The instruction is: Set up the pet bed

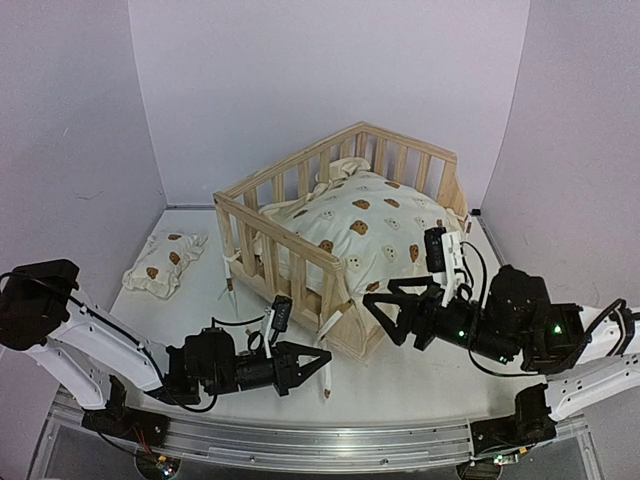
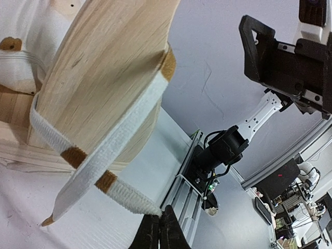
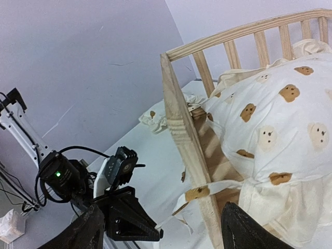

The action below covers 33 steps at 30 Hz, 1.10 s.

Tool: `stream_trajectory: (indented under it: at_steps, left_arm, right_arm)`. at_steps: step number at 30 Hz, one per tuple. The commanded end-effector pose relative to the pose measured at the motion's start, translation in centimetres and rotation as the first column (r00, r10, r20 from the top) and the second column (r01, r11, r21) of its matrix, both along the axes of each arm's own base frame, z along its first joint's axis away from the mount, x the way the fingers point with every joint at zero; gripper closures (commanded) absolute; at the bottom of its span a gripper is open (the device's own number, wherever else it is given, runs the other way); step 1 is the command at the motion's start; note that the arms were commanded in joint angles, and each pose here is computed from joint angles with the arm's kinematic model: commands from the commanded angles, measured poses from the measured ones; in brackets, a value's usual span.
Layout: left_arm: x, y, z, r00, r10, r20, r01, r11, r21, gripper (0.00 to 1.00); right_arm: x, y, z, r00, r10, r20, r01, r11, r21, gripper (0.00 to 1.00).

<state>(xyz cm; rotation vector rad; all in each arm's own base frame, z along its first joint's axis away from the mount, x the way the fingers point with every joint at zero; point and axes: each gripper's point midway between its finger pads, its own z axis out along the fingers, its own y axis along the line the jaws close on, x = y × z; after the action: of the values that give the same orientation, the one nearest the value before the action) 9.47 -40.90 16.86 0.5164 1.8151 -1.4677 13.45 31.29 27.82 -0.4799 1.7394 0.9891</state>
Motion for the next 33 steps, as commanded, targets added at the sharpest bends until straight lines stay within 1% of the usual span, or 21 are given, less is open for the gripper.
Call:
stream_trajectory:
  at_steps: [1, 3, 6, 10, 13, 14, 17, 20, 22, 25, 30, 33]
  left_arm:
    - [-0.9, -1.8, 2.6, 0.999, -0.050, 0.022, 0.051, 0.997, -0.062, 1.00]
    - [-0.9, -1.8, 2.6, 0.998, -0.053, 0.020, 0.054, 0.997, -0.062, 1.00]
    - [-0.9, -1.8, 2.6, 0.998, -0.052, 0.019, 0.053, 0.997, -0.062, 1.00]
    - [-0.8, -1.6, 2.6, 0.999, -0.047, 0.021, 0.048, 0.997, -0.062, 1.00]
    - [-0.9, -1.7, 2.6, 0.998, -0.052, 0.025, 0.053, 0.997, -0.059, 1.00]
    - [-0.9, -1.7, 2.7, 0.998, -0.054, 0.026, 0.055, 0.997, -0.060, 1.00]
    - [-0.9, -1.6, 2.8, 0.998, -0.053, 0.033, 0.055, 0.997, -0.061, 1.00]
    - [-0.9, -1.3, 2.8, 0.998, -0.046, 0.039, 0.048, 0.997, -0.059, 1.00]
    - [-0.8, -1.1, 2.8, 0.998, -0.039, 0.043, 0.041, 0.997, -0.057, 1.00]
    - [-0.5, -0.5, 2.5, 0.999, -0.017, 0.043, 0.019, 0.999, -0.047, 1.00]
    - [0.0, -0.2, 1.5, 0.999, 0.006, 0.033, -0.005, 1.000, -0.018, 1.00]
    - [0.1, -0.5, 0.9, 1.000, 0.006, 0.015, -0.006, 1.000, -0.003, 1.00]
  right_arm:
    - [1.8, 0.7, -0.8, 0.999, 0.024, -0.033, -0.029, 0.987, -0.158, 0.27]
    - [2.7, 1.5, -0.7, 0.997, 0.048, -0.055, -0.056, 0.985, -0.164, 0.31]
    - [3.9, 2.8, -1.0, 0.993, 0.079, -0.084, -0.093, 0.979, -0.181, 0.34]
    - [5.2, 4.3, -1.9, 0.988, 0.103, -0.119, -0.126, 0.970, -0.207, 0.35]
    - [5.7, 5.3, -2.7, 0.982, 0.126, -0.142, -0.155, 0.963, -0.221, 0.40]
    - [5.9, 5.4, -2.9, 0.982, 0.122, -0.143, -0.152, 0.962, -0.226, 0.44]
    - [6.2, 5.2, -3.7, 0.982, 0.107, -0.153, -0.141, 0.961, -0.237, 0.63]
    - [5.8, 4.6, -5.4, 0.977, 0.103, -0.187, -0.148, 0.958, -0.248, 0.74]
    - [5.4, 3.9, -6.6, 0.973, 0.094, -0.210, -0.147, 0.957, -0.251, 0.79]
    - [4.7, 2.7, -9.1, 0.964, 0.076, -0.255, -0.144, 0.954, -0.262, 0.80]
    - [2.6, 1.3, -14.1, 0.925, 0.091, -0.368, -0.205, 0.937, -0.284, 0.80]
    - [1.7, 0.8, -16.2, 0.909, 0.098, -0.406, -0.241, 0.917, -0.317, 0.71]
